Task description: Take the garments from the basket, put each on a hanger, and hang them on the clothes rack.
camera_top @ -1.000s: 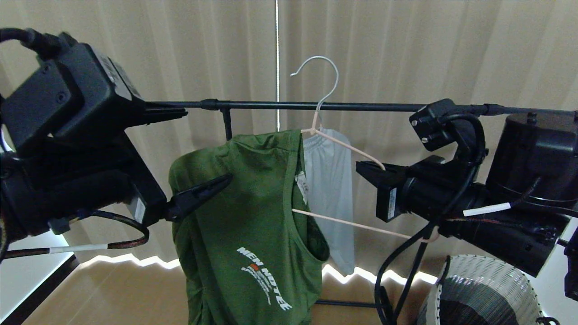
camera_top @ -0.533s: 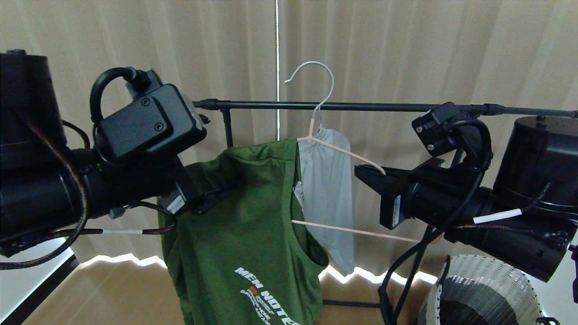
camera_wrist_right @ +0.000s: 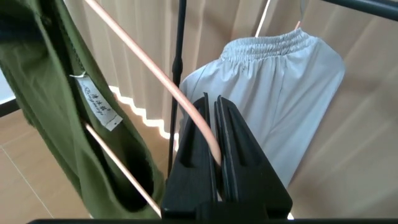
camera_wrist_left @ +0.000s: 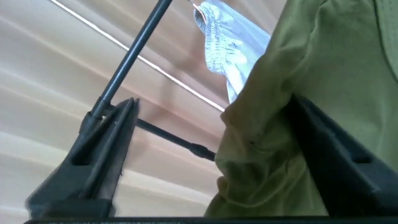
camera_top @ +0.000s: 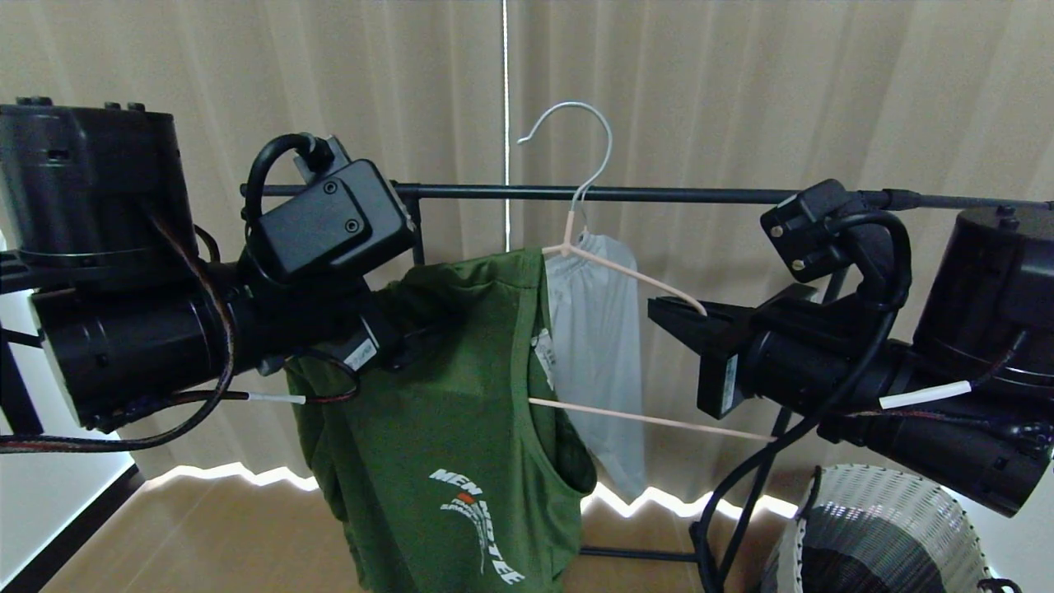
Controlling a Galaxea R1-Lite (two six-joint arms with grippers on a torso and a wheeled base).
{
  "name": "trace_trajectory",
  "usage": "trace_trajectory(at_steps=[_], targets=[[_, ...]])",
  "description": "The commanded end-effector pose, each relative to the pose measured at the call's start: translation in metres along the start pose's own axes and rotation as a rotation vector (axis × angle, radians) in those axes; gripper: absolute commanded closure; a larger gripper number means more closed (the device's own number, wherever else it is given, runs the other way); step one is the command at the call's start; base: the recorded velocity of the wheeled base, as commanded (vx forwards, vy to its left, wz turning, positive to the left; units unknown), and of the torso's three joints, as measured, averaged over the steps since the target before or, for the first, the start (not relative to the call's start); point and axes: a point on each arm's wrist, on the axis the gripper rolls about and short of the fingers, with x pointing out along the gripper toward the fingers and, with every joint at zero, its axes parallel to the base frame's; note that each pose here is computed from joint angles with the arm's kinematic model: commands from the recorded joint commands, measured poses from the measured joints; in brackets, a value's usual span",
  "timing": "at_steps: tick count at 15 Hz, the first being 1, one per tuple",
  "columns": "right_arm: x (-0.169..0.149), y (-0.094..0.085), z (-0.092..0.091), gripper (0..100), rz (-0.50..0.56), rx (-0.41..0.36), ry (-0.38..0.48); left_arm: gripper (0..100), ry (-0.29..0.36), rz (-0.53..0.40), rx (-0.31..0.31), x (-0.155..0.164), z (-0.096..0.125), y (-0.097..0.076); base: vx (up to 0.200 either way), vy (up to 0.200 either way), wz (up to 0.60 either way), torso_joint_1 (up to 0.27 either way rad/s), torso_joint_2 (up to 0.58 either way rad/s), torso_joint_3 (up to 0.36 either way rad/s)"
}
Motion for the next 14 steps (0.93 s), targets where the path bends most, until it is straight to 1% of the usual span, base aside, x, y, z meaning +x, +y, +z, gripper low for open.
trace_trajectory(at_steps=[1, 5, 11, 14], targets=[[-0.0017, 0.0000, 0.0010, 100, 0.002, 0.001, -0.005, 100, 0.005, -0.004, -0.001, 0.0017, -0.0012, -0.0009, 0.000, 0.000, 0.00, 0.000, 0.00, 0.000], [-0.0045, 0.0002, 0.0030, 100, 0.032, 0.002, -0.014, 100, 0.004, -0.006, 0.001, 0.0017, -0.0012, -0.0009, 0.000, 0.000, 0.00, 0.000, 0.00, 0.000], [-0.0051, -0.0003, 0.0042, 100, 0.032, 0.003, -0.019, 100, 0.006, -0.003, -0.004, 0.0008, -0.0014, -0.0011, 0.000, 0.000, 0.00, 0.000, 0.00, 0.000], [-0.0052, -0.0007, 0.0030, 100, 0.029, -0.004, -0.013, 100, -0.010, 0.018, -0.003, 0.0005, -0.0017, -0.0013, 0.000, 0.000, 0.00, 0.000, 0.00, 0.000]])
